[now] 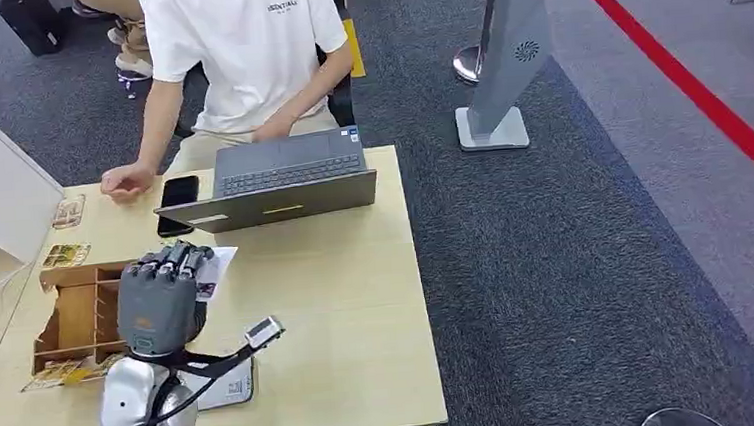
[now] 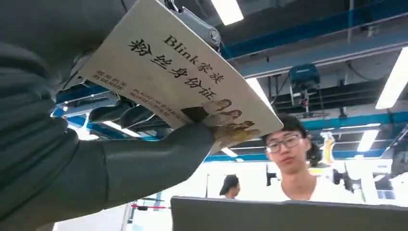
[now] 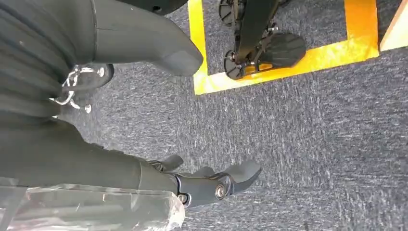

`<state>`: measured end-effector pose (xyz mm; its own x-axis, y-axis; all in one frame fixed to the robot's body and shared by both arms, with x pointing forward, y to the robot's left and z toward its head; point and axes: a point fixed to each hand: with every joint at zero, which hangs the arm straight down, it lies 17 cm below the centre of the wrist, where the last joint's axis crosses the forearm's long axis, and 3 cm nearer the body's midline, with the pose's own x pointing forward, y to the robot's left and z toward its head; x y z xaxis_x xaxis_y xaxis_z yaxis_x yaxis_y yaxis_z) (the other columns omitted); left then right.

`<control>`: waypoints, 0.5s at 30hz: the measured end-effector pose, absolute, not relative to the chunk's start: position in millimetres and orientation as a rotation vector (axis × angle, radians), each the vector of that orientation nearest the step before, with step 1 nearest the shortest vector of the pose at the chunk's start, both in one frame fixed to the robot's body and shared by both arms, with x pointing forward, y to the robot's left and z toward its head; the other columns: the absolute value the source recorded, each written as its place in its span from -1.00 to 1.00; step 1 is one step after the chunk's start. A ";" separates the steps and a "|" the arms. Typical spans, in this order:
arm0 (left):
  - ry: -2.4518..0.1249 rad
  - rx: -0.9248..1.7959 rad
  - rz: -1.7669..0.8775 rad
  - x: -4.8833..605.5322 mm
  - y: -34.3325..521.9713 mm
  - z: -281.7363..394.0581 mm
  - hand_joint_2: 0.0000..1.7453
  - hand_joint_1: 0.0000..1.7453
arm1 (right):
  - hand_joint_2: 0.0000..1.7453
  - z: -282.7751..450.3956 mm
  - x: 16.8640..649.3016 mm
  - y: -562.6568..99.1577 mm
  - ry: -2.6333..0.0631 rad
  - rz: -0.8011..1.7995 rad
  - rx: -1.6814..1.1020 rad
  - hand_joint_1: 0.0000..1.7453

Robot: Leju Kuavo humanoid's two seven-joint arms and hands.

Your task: Pass the card to the sensor for recognition and then transmit it.

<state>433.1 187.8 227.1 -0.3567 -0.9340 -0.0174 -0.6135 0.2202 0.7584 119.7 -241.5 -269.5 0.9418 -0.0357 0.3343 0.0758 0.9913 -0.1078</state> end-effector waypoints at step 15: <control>-1.979 1.305 -1.021 360.8 171.0 172.2 1.00 1.00 | 1.00 -271.7 109.9 -247.3 -0.313 -0.112 -0.140 -1.00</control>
<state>360.8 171.0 172.2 -0.3748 -0.9263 0.0383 -0.5058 0.2389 0.8289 109.9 -247.3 -271.7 0.9453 -0.0884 0.3139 0.1316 0.9841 -0.1192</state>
